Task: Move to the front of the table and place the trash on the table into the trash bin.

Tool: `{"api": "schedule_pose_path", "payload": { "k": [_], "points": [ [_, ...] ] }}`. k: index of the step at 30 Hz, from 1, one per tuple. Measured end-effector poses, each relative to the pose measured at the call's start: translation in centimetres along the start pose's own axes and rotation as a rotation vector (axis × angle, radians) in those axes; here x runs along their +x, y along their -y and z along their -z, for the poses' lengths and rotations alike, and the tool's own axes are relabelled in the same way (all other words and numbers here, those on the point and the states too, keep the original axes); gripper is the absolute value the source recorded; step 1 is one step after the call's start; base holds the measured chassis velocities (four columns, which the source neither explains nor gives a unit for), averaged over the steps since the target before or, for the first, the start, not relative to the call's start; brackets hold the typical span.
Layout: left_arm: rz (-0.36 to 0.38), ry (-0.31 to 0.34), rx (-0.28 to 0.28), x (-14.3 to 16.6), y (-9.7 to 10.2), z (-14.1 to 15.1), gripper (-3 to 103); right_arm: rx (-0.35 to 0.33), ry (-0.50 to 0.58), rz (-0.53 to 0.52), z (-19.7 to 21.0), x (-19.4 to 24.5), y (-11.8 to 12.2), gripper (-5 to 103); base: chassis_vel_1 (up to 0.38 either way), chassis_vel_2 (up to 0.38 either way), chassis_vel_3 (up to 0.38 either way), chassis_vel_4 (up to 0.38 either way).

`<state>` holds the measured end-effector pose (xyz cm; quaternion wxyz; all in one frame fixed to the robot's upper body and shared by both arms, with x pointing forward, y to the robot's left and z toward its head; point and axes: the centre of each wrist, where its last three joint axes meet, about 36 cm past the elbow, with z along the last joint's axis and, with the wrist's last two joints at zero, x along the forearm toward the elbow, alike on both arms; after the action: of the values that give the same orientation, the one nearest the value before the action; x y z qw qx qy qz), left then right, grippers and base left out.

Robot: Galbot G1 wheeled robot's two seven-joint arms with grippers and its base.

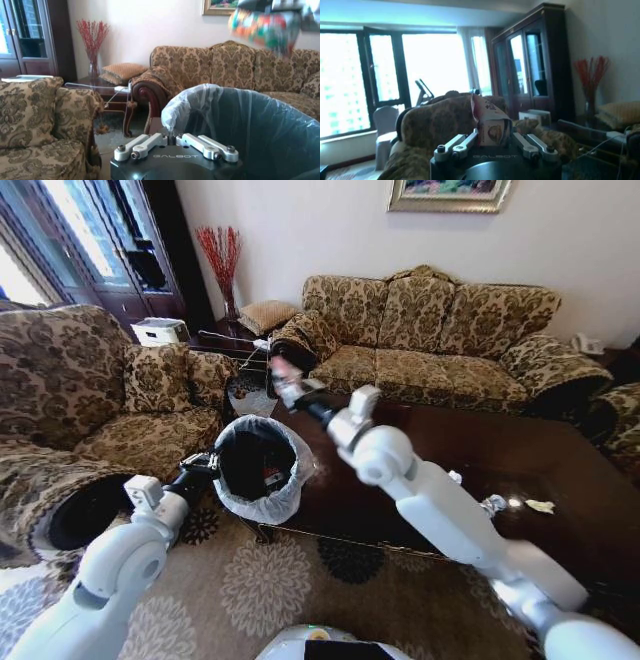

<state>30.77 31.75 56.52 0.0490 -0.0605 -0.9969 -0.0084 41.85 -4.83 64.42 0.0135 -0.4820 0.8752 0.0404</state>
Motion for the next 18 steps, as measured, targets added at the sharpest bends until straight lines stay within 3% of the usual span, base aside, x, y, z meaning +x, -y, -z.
{"api": "schedule_pose_path", "payload": {
  "k": [3,6,7,13,15,17,18],
  "points": [
    [0.002,0.000,-0.001,0.1,0.0,0.0,2,0.018,-0.074,0.029,-0.9,0.3,-0.8,13,0.000,0.000,0.000,0.000],
    [0.007,0.006,0.005,0.0,-0.1,0.1,2,0.045,-0.131,0.038,-2.6,0.6,-1.6,27,0.000,0.000,0.000,0.000],
    [0.007,0.006,0.005,0.0,-0.1,0.1,2,0.045,-0.131,0.038,-2.6,0.6,-1.6,27,0.000,0.000,0.000,0.000],
    [0.009,0.009,0.007,0.1,0.0,0.2,2,0.072,-0.142,0.014,-3.4,0.5,-1.3,54,0.000,0.000,0.000,0.000],
    [0.013,0.008,0.006,0.1,0.0,0.2,2,0.073,-0.139,0.008,-3.4,0.4,-1.2,54,0.000,0.000,0.000,0.000],
    [0.033,0.007,-0.004,0.1,0.1,0.1,2,0.075,-0.134,-0.002,-3.3,0.4,-0.9,71,0.000,0.000,0.000,0.000],
    [0.033,0.007,-0.004,0.1,0.1,0.1,2,0.075,-0.134,-0.002,-3.3,0.4,-0.9,71,0.000,0.000,0.000,0.000]
  ]
}}
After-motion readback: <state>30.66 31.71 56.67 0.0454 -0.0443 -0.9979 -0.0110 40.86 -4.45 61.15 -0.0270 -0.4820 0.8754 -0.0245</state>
